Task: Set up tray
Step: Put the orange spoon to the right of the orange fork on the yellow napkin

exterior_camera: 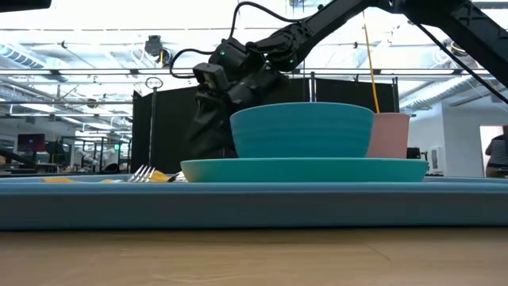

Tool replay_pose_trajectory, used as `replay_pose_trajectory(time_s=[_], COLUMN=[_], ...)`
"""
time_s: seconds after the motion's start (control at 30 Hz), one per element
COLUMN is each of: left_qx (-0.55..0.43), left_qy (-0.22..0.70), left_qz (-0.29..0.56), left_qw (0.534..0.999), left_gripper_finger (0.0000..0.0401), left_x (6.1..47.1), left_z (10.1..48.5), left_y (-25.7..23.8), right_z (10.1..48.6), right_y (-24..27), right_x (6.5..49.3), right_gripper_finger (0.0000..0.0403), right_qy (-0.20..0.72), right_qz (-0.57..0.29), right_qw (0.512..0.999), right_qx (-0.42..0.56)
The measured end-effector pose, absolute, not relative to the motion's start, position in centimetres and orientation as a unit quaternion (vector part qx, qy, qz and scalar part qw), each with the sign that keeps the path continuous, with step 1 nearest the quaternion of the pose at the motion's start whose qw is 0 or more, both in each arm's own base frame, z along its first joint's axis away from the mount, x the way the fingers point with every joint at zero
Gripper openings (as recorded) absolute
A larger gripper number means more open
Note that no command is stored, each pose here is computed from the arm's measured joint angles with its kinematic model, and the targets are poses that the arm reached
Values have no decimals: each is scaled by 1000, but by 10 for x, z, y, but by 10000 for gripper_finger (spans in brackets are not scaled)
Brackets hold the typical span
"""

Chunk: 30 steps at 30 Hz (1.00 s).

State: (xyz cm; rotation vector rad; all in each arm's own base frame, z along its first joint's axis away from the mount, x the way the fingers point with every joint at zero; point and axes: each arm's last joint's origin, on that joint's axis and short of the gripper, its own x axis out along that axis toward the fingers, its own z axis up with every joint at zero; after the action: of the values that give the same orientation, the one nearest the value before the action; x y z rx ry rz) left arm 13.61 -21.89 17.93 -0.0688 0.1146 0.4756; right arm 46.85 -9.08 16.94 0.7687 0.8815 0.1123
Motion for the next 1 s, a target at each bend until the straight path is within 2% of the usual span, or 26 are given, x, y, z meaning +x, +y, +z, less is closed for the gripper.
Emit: replay_pose_trajectory(time_s=[0.4, 0.57, 0.83, 1.0], left_qx=[-34, -34, -34, -33], left_qy=[57, 57, 57, 57], left_qz=[235, 235, 235, 236], left_qw=[970, 970, 970, 970], left_gripper_finger=[44, 44, 44, 44], left_x=[136, 136, 136, 136], left_z=[179, 179, 179, 179], left_y=[-219, -219, -219, -219], right_z=[169, 165, 165, 144], right_y=[-91, -92, -91, -90], right_x=[468, 464, 467, 469], right_gripper_finger=[153, 153, 153, 153], right_qy=[420, 438, 425, 444], right_qz=[43, -5, 2, 5], right_qw=[827, 815, 823, 807], right_qx=[371, 379, 376, 390])
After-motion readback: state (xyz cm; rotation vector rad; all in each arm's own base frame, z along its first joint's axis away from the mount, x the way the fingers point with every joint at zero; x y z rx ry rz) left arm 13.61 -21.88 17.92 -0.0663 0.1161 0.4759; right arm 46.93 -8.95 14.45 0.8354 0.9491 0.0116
